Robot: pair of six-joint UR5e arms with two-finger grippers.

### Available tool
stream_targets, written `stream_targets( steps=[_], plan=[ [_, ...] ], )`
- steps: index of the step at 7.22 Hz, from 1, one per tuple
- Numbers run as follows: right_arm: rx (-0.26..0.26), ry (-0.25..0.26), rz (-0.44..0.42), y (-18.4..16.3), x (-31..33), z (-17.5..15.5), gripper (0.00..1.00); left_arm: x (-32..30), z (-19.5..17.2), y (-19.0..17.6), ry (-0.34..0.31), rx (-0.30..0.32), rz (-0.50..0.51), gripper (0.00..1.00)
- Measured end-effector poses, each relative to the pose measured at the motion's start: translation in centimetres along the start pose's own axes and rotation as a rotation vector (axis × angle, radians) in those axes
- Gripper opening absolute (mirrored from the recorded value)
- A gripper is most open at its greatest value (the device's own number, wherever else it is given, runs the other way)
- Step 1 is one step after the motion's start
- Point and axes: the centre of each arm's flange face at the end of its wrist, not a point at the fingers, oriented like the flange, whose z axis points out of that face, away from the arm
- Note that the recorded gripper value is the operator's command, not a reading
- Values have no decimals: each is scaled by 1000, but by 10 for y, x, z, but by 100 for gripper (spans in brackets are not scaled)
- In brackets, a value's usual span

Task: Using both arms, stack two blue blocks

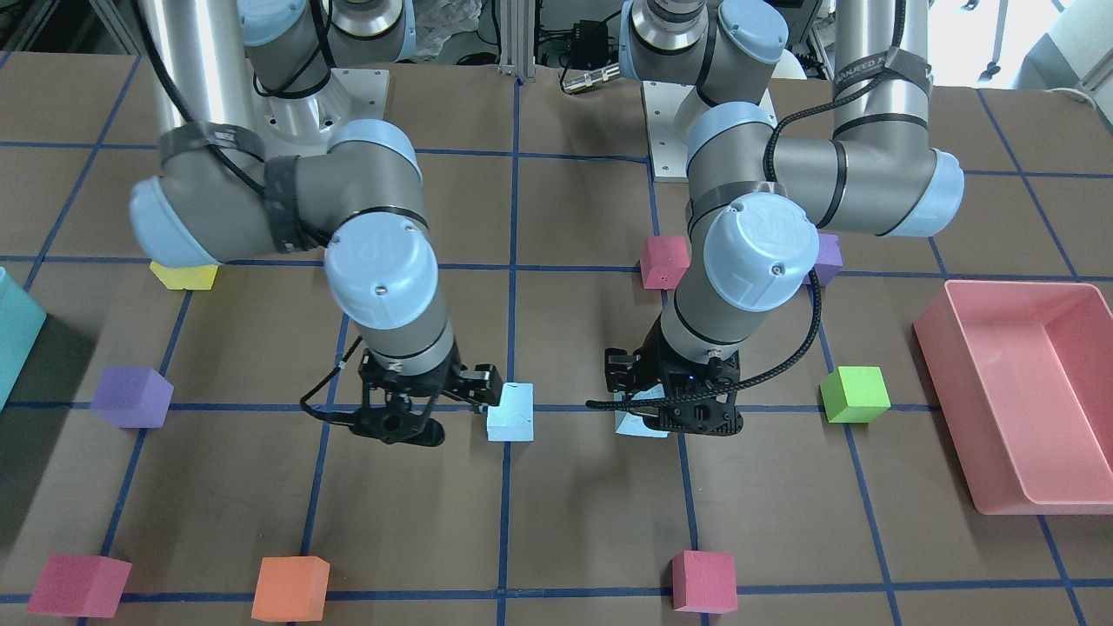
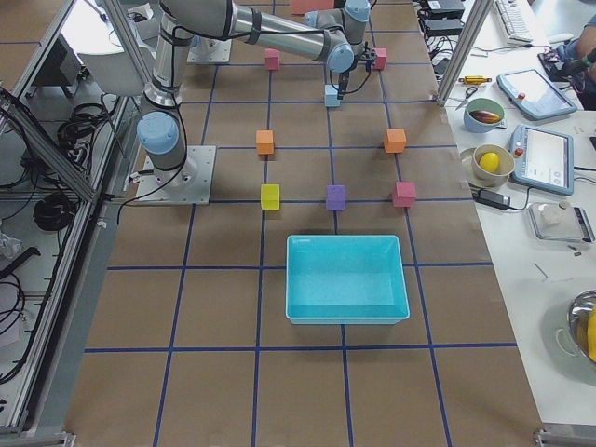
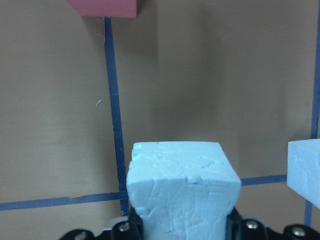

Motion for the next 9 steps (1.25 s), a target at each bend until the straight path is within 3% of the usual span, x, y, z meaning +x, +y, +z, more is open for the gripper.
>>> stream_targets(
  steps=[2, 4, 6, 7, 8, 9],
  plan=[
    [-2, 1, 27, -2, 70, -61, 100, 46, 2, 4, 5, 3, -43, 0],
    [-35, 32, 6, 30, 102, -113, 100, 97, 17, 10, 7, -3, -67, 0],
    [-2, 95, -22, 61, 117, -157, 100, 131, 44, 13, 8, 7, -71, 0],
    [6, 102, -32, 68, 116, -164, 100, 140, 54, 14, 5, 4, -66, 0],
    [3, 100, -43, 71, 114, -166, 100, 145, 61, 16, 2, -3, -62, 8],
    [-5, 91, -52, 72, 114, -165, 100, 147, 66, 19, -1, -12, -58, 40]
  ],
)
